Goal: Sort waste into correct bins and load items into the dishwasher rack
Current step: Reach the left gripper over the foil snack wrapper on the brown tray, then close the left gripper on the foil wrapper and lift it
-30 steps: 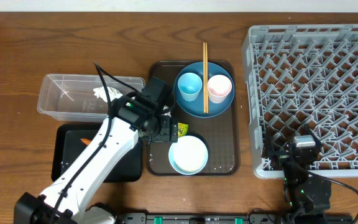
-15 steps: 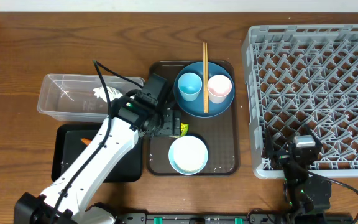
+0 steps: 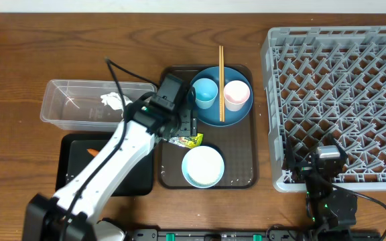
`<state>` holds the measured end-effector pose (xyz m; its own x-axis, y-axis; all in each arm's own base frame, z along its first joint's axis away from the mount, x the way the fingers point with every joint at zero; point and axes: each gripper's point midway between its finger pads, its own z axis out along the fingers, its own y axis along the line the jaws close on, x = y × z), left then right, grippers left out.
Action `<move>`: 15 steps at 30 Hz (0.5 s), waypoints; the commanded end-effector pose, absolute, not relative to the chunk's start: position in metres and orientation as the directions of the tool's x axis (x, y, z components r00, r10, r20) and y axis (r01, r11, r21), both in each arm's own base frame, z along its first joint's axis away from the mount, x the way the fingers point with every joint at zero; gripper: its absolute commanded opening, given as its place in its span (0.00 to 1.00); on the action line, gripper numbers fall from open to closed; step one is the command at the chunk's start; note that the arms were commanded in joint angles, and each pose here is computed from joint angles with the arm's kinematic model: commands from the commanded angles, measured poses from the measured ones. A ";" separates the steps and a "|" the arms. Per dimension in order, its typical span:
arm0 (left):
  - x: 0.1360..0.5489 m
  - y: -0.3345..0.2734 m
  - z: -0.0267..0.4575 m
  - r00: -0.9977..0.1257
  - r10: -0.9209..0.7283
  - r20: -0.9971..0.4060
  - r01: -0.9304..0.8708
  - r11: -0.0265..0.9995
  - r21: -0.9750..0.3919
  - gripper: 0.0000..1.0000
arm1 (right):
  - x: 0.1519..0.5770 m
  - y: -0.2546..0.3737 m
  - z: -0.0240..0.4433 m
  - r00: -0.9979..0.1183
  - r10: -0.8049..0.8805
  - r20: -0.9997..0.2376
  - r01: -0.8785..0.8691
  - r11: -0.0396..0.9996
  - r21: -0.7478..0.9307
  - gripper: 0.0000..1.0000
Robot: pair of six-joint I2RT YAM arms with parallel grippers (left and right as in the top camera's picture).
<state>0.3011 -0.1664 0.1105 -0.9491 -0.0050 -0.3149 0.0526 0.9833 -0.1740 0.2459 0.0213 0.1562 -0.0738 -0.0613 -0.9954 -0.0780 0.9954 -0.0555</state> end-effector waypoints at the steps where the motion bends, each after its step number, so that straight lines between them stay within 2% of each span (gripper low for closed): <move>1: 0.303 -0.162 0.087 -0.959 0.016 -0.282 0.052 0.991 -0.120 0.78 | 0.246 0.019 0.155 -0.078 -0.066 -0.995 -0.066 0.996 -0.061 0.99; 9: 0.311 -0.166 0.053 -0.972 0.023 -0.232 0.046 0.994 -0.094 0.71 | 0.246 0.019 0.155 -0.078 -0.066 -0.995 -0.066 0.996 -0.061 0.99; 15: 0.310 -0.159 0.025 -0.983 0.029 -0.181 0.035 0.999 -0.033 0.70 | 0.246 0.019 0.155 -0.078 -0.066 -0.995 -0.066 0.996 -0.061 0.99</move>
<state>0.3129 -0.1673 0.0406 -0.9788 0.0113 -0.2044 0.0295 0.9959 -0.0861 0.2459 0.0213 0.1562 -0.0738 -0.0609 -0.9954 -0.0780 0.9954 -0.0551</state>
